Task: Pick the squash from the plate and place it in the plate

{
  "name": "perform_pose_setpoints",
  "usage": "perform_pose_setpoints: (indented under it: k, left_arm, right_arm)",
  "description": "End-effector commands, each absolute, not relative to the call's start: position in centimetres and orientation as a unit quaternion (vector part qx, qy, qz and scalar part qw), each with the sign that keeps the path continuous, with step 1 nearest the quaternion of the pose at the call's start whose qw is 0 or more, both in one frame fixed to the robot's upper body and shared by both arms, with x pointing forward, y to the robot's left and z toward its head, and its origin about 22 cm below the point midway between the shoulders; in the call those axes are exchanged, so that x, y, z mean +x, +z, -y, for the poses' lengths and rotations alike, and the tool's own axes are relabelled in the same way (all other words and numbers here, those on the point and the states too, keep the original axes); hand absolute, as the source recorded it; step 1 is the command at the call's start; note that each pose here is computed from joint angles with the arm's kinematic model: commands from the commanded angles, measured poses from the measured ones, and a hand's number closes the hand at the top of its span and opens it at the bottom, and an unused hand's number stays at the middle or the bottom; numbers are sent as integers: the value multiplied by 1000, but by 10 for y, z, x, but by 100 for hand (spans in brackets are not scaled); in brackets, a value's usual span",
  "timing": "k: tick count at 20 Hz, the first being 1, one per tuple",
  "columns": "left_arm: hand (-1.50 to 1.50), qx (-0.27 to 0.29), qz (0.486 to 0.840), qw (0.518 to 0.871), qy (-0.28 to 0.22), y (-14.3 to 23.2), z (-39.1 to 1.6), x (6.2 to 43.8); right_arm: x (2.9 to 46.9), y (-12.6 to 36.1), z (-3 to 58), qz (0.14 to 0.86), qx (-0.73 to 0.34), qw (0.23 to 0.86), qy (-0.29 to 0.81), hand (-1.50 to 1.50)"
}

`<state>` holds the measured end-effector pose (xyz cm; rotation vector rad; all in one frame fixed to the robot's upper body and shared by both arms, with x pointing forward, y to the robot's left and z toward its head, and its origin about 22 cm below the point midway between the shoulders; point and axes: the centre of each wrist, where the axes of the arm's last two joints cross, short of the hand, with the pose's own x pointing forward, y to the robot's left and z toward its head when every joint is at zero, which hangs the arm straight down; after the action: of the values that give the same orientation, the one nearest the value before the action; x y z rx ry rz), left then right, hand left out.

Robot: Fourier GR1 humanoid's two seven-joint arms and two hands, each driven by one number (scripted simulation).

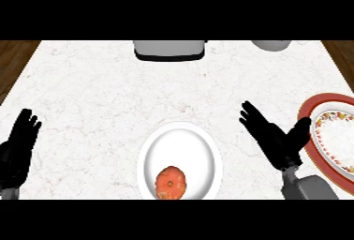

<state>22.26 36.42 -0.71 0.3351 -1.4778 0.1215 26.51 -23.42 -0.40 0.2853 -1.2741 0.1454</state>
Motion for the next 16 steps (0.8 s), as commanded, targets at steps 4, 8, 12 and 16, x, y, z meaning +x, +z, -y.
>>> perform_pose_setpoints:
  k: [4, 8, 12, 16]
  left_arm:
    - [0, 132, 671, 729, -4, 9, -343, 246]
    - [0, 115, 653, 749, -11, 5, -334, 247]
    - [0, 101, 643, 759, -22, 9, -318, 260]
    - [0, 86, 647, 757, -25, 21, -309, 275]
  right_arm:
    - [257, 28, 188, 713, 153, 678, 89, 150]
    - [282, 60, 243, 728, -106, 584, 343, 150]
    - [208, -20, 166, 810, -43, 583, 47, -150]
    - [159, -51, 156, 806, -24, 571, 154, -150]
